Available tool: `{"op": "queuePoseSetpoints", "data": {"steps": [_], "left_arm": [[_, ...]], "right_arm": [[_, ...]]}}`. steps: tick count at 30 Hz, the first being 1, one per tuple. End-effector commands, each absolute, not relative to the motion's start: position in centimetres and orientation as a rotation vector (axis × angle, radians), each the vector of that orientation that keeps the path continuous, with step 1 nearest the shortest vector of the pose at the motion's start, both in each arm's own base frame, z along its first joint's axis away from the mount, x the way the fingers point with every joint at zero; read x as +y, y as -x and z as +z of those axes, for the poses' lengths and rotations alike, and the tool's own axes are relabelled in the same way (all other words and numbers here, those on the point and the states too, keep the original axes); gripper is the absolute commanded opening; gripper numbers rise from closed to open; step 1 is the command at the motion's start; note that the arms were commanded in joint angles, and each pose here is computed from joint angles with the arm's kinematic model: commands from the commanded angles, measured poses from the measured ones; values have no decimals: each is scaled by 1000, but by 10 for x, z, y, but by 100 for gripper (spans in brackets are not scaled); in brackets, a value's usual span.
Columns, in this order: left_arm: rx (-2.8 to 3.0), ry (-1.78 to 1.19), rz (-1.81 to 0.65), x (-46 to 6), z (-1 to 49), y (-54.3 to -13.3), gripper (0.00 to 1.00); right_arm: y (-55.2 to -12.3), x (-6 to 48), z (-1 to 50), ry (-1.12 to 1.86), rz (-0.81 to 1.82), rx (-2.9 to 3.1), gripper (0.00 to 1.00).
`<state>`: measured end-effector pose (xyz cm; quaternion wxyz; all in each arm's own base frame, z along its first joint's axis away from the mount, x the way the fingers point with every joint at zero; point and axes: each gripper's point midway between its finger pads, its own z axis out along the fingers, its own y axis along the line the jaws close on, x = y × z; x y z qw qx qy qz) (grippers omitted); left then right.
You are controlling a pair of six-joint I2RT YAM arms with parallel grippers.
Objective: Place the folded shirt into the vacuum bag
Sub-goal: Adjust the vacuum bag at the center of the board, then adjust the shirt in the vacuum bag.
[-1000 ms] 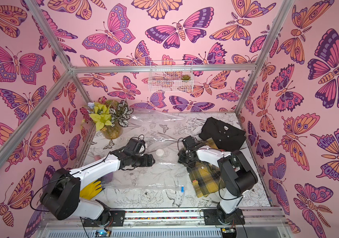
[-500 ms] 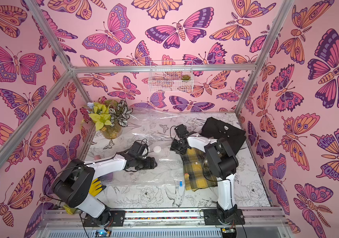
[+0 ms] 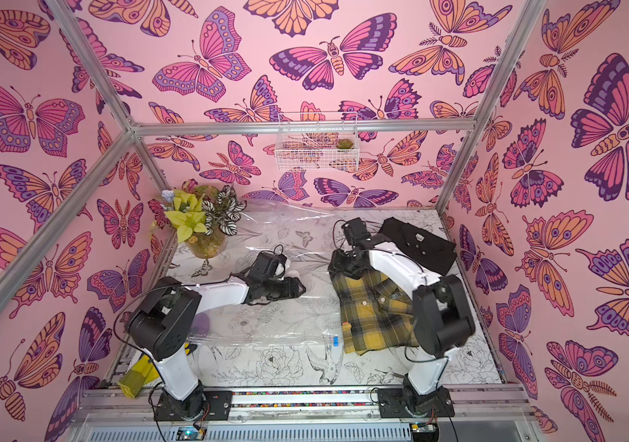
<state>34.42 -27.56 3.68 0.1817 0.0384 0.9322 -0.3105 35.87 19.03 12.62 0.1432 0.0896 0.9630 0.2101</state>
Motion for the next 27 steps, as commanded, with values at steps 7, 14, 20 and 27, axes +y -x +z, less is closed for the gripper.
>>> {"op": "queuePoseSetpoints", "data": {"steps": [7,14,20,27], "left_arm": [[2704,-188,-913,-280,58,-326,75],[2625,-349,-943,-312,89,-340,91],[2619,-525,-1036,-367,80,-353,98],[2638,-601,-1133,-417,65,-345,91]], "right_arm": [[-244,93,111,-517,361,2917,97],[-184,41,118,-852,196,2878,99],[-162,18,106,-1103,210,2780,99],[-175,25,80,-1208,361,2727,97]]}}
